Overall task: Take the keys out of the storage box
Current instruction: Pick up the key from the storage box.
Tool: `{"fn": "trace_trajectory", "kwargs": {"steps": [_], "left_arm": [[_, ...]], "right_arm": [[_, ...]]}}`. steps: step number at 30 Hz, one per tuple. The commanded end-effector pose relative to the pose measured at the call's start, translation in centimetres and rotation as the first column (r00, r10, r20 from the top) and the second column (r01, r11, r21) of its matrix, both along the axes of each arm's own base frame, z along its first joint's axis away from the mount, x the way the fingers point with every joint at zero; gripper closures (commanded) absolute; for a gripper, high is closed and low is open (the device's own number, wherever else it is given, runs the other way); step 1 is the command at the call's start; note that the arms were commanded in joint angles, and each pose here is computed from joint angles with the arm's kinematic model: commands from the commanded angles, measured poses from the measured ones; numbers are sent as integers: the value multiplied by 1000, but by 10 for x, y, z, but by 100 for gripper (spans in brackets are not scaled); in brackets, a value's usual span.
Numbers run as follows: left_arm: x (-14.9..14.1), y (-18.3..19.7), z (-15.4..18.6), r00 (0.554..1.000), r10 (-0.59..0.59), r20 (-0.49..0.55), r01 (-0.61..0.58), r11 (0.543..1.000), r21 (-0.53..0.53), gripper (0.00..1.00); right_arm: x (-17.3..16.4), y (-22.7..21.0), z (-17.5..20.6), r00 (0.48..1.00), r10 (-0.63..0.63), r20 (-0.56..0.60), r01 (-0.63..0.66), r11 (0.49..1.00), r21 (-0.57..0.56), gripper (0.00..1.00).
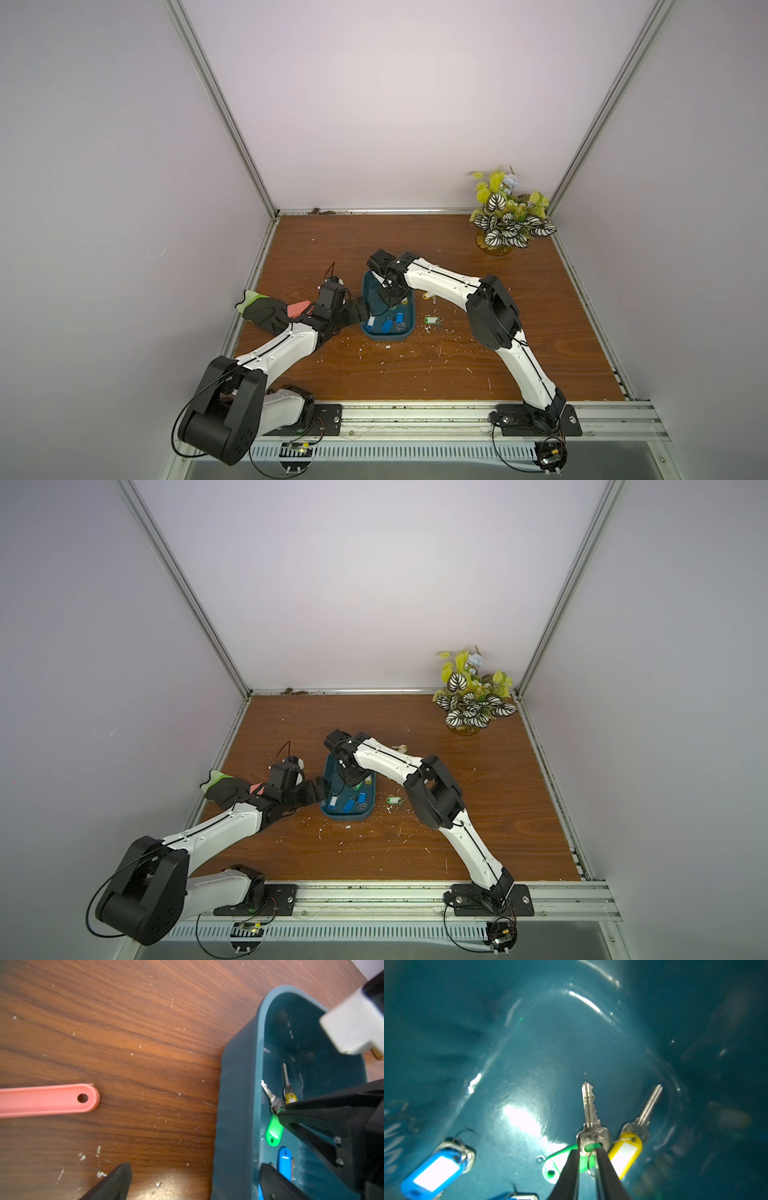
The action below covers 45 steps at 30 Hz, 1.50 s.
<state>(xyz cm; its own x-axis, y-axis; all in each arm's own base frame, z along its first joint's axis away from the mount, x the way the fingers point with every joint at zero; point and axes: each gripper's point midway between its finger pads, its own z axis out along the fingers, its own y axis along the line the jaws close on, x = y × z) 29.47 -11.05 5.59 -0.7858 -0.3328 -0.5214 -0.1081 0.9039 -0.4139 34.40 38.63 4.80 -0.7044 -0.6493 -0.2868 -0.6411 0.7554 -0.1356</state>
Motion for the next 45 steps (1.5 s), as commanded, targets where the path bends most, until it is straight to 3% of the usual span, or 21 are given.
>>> {"fn": "trace_trajectory", "kwargs": {"steps": [1,25,28,36,45], "left_arm": [[1,6,-1,1000,7,-9,-7,1000,29,1],[2,6,0,1000,4,-11,-4,999,36,1],[2,7,-1,1000,5,-12,-4,999,38,1],[2,8,-1,1000,7,-15,-6,999,43,1],[4,11,6,1000,14,-1,-14,998,64,1]], "right_arm": [[7,-3,18,999,1,38,0,1000,-13,81],[4,-10,-11,1000,21,6,-20,996,-88,79],[3,-10,-13,1000,21,-1,-21,996,-89,74],[5,-11,-9,1000,18,9,-18,996,-89,99],[7,0,34,998,27,63,-28,1000,8,100]]}}
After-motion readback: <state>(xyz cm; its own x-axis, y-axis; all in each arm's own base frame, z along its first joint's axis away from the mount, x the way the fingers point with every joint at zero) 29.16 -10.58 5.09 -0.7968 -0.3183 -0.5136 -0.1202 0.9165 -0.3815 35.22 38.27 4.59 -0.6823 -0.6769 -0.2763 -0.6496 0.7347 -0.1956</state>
